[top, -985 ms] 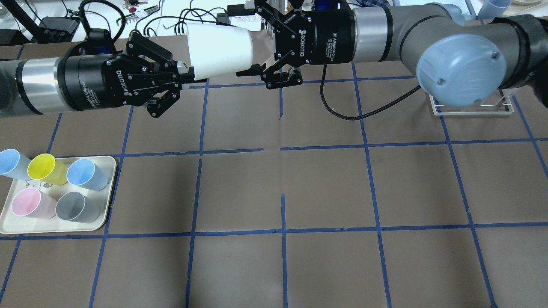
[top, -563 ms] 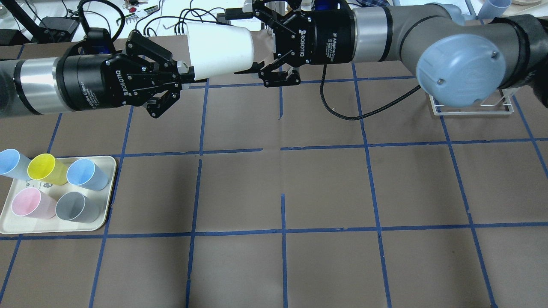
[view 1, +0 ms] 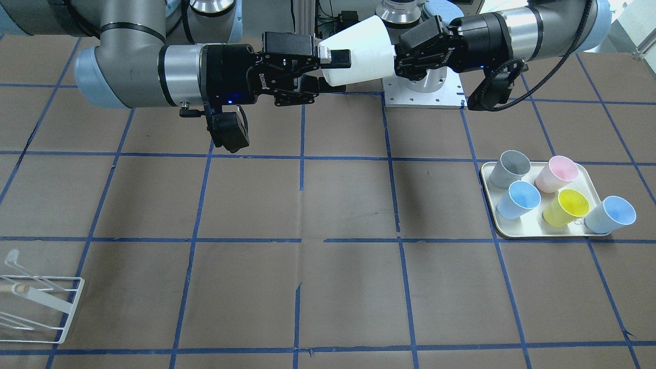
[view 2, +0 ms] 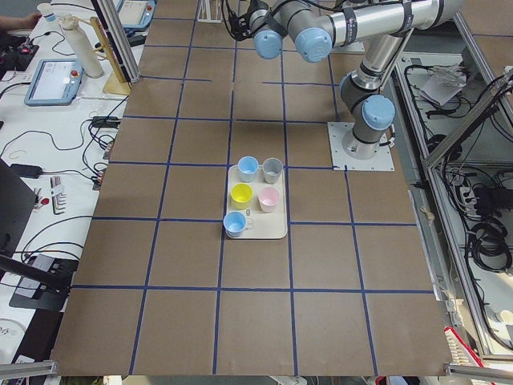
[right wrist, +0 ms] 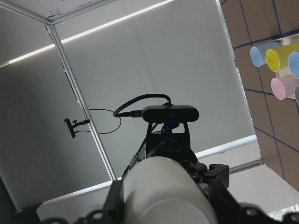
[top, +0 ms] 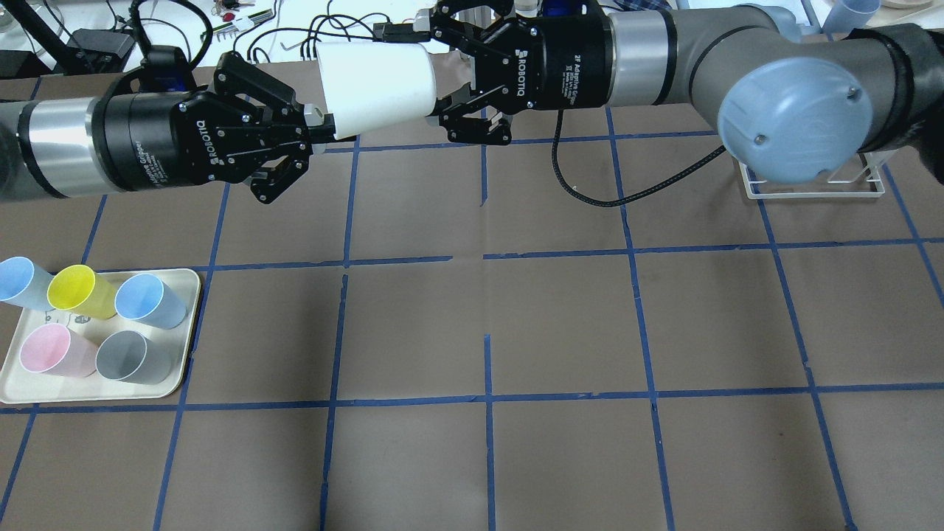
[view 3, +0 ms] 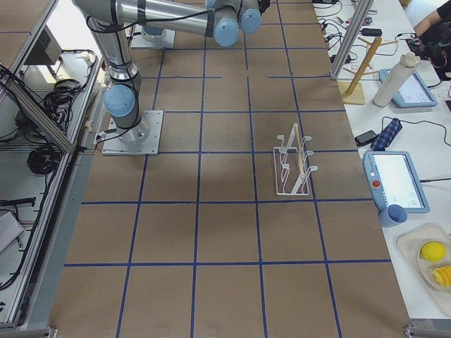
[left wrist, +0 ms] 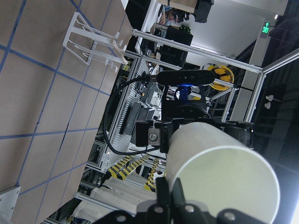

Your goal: Transfer IKEA cup to right arm and place on rack

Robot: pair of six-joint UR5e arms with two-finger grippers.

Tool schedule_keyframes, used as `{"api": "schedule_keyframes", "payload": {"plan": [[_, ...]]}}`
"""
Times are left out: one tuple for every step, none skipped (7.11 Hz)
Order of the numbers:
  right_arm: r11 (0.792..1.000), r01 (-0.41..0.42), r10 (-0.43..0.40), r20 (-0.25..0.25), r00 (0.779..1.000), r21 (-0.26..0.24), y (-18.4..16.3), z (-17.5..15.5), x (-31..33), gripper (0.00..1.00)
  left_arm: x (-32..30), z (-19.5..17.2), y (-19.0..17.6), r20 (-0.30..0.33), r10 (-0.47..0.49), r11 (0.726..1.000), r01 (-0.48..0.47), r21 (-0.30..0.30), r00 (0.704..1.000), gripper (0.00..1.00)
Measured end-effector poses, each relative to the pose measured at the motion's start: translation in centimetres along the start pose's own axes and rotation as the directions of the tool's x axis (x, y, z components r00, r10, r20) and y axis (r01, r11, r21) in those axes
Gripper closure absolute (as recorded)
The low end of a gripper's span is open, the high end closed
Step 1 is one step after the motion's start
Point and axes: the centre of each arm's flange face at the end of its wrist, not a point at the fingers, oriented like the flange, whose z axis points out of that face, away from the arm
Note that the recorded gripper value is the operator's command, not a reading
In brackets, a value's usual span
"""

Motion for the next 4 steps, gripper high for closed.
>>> {"api": "schedule_keyframes", "payload": {"plan": [[1.0, 0.001, -0.001, 0.0, 1.0, 0.001, -0.07, -0.04, -0.05, 0.72, 0.16, -0.01, 0.15, 0.002, 0.002, 1.0, -0.002, 0.0, 1.0, 0.0], [1.0, 0.001, -0.001, 0.0, 1.0, 0.002, -0.11, -0.12, -0.09, 0.72, 0.38, -0.08, 0.26, 0.007, -0.001, 1.0, 0.001, -0.001, 1.0, 0.0], [1.0, 0.002, -0.002, 0.001, 1.0, 0.004, -0.17, -0.24, -0.14, 0.72, 0.74, -0.25, 0.31, 0.01, -0.01, 1.0, 0.01, 0.003, 1.0, 0.0], [1.0, 0.002, -0.002, 0.002, 1.0, 0.008, -0.28, -0.42, -0.21, 0.73, 1.11, -0.48, 0.29, 0.017, 0.0, 1.0, 0.0, 0.008, 1.0, 0.04]]}}
